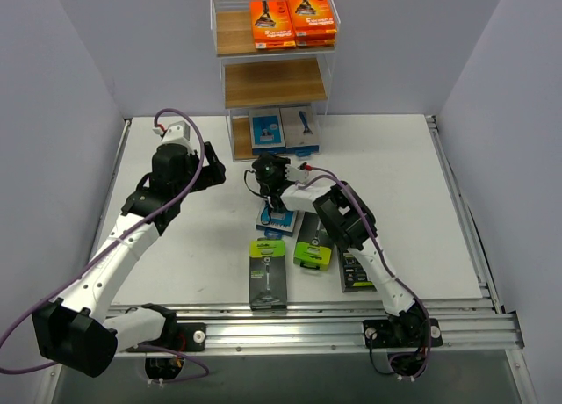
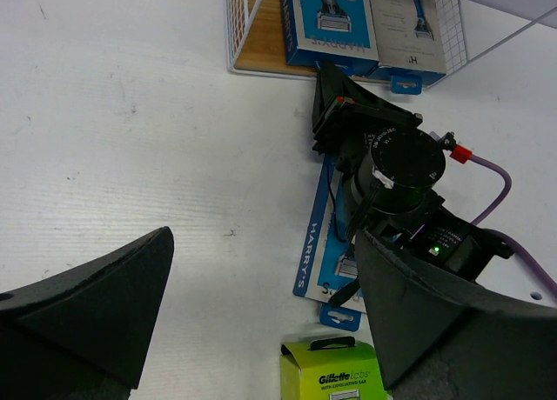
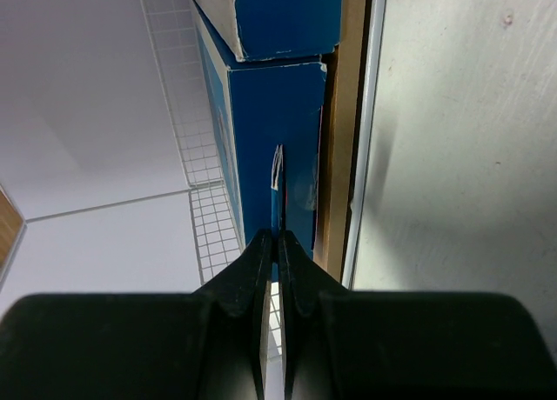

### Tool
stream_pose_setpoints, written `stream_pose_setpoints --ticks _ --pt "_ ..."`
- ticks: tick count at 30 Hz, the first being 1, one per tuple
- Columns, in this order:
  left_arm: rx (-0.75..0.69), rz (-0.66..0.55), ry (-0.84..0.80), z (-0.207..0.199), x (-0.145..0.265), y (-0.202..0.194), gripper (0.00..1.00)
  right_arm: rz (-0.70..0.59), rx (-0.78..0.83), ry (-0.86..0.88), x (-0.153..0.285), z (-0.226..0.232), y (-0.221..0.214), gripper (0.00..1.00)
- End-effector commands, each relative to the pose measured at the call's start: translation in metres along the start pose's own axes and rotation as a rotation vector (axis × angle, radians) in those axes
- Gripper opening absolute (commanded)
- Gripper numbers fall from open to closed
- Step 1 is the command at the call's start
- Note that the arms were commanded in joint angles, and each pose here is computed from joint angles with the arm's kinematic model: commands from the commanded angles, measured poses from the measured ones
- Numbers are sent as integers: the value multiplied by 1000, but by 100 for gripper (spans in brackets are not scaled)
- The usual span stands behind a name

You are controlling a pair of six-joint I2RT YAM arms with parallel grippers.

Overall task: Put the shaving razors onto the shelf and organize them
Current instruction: Place the shaving razor onto shelf

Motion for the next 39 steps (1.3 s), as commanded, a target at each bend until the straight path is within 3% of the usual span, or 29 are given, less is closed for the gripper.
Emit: stream_pose_setpoints --ticks 1,10,21,24,28,39 --pt "16 -46 -31 -7 5 18 94 -102 -62 56 -12 18 7 0" --pt "3 -46 -16 -5 6 19 94 -174 -51 85 -8 22 1 0" --pt "2 -44 -17 -5 5 19 94 -161 -53 96 -10 19 0 0" --pt "0 -44 -18 -5 5 18 94 -159 -46 98 -10 21 0 20" --pt "2 -47 -15 -4 5 19 94 -151 -44 103 -10 26 -1 33" --pt "5 -59 -16 -3 7 21 94 -133 -32 73 -7 27 -2 51"
Point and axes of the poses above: each gripper's point midway between its finger pads, its own x axis back along the fingers, its own z axis along the line the jaws close on, y = z × x, the point moved 8 cm from there along x, back along the fingers, and after that the axes turned 2 degrees about -x, right-handed, at the moved point
